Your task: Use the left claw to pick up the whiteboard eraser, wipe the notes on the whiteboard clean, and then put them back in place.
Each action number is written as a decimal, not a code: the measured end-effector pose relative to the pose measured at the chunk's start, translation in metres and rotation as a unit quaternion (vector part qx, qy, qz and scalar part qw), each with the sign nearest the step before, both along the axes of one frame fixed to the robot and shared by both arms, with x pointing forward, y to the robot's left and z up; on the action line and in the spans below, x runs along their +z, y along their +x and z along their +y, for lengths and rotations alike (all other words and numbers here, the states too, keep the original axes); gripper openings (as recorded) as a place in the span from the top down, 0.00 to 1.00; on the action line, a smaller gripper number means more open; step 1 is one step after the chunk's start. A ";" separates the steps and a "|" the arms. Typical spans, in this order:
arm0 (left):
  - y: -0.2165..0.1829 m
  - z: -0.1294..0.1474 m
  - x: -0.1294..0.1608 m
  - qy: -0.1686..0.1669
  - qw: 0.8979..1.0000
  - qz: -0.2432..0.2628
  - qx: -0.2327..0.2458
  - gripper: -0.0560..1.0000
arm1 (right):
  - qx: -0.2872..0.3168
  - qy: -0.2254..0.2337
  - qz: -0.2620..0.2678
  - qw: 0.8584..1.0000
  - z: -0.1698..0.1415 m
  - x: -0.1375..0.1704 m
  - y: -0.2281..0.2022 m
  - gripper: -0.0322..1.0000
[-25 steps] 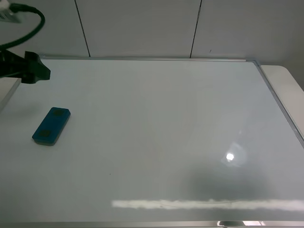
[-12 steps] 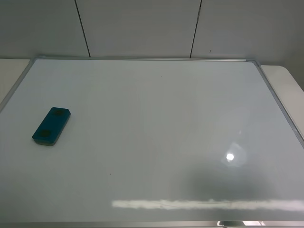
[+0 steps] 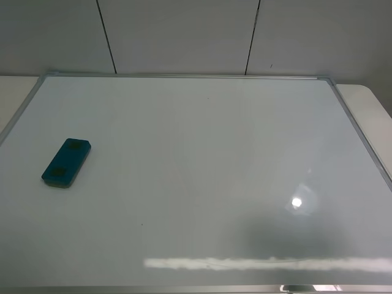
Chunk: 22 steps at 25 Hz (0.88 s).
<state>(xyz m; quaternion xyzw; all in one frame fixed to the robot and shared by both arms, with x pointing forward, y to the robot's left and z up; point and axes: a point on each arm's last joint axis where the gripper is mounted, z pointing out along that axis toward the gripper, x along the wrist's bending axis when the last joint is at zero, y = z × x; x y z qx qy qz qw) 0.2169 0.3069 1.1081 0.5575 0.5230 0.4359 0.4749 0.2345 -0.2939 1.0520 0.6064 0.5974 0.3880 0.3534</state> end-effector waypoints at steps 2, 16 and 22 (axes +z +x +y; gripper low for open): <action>0.000 -0.002 -0.014 -0.009 0.999 0.048 0.009 0.01 | 0.000 0.000 0.000 1.000 0.000 0.000 0.000 0.01; 0.015 -0.007 -0.054 -0.024 0.987 0.147 0.061 0.01 | 0.000 0.000 0.000 1.000 0.000 0.000 0.000 0.01; 0.015 -0.005 -0.054 -0.013 0.987 0.147 0.066 0.01 | 0.000 0.000 0.000 1.000 0.000 0.000 0.000 0.01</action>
